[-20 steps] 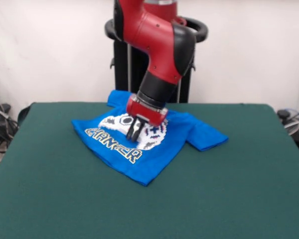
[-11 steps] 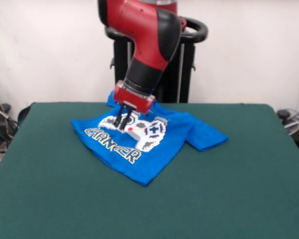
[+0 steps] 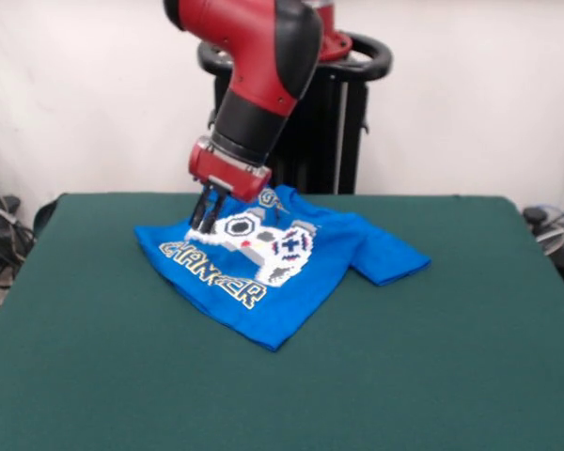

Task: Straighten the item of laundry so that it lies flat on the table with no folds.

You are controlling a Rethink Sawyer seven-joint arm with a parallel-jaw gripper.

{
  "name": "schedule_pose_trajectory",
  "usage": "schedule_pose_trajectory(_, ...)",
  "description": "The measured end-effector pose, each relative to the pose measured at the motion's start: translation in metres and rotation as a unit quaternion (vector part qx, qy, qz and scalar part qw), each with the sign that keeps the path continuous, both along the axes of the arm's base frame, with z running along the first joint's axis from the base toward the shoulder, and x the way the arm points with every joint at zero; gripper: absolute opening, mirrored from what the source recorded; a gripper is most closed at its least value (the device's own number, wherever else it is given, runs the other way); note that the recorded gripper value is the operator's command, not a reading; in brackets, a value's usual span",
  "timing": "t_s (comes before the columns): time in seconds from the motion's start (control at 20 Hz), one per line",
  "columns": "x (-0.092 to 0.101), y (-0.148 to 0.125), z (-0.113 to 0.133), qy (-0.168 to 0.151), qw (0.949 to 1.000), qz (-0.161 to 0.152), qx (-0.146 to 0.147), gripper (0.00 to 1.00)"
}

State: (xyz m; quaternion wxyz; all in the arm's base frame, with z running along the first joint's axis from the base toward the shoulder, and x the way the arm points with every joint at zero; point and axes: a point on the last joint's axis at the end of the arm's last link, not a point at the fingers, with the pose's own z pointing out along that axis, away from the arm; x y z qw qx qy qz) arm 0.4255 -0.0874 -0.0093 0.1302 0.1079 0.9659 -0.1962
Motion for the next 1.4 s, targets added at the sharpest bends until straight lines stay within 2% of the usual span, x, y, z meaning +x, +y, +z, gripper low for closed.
schedule_pose_trajectory(0.3, -0.028, -0.002, -0.031, 0.028, 0.9996, 0.0, 0.001, 0.0)
schedule_pose_trajectory(0.4, -0.042, -0.002, -0.049, 0.032, 0.9994, 0.009, 0.0, 0.0)
schedule_pose_trajectory(0.5, -0.047, -0.002, -0.057, 0.029, 0.9995, 0.015, -0.003, 0.0)
schedule_pose_trajectory(0.65, -0.053, -0.002, -0.059, -0.001, 0.9991, 0.038, -0.017, 0.0)
schedule_pose_trajectory(0.9, -0.07, -0.001, -0.066, -0.054, 0.9949, 0.076, -0.04, 0.0)
schedule_pose_trajectory(1.25, -0.085, 0.001, -0.075, -0.11, 0.9848, 0.11, -0.077, 0.0)
schedule_pose_trajectory(1.4, -0.091, 0.001, -0.08, -0.133, 0.9781, 0.128, -0.096, 0.0)
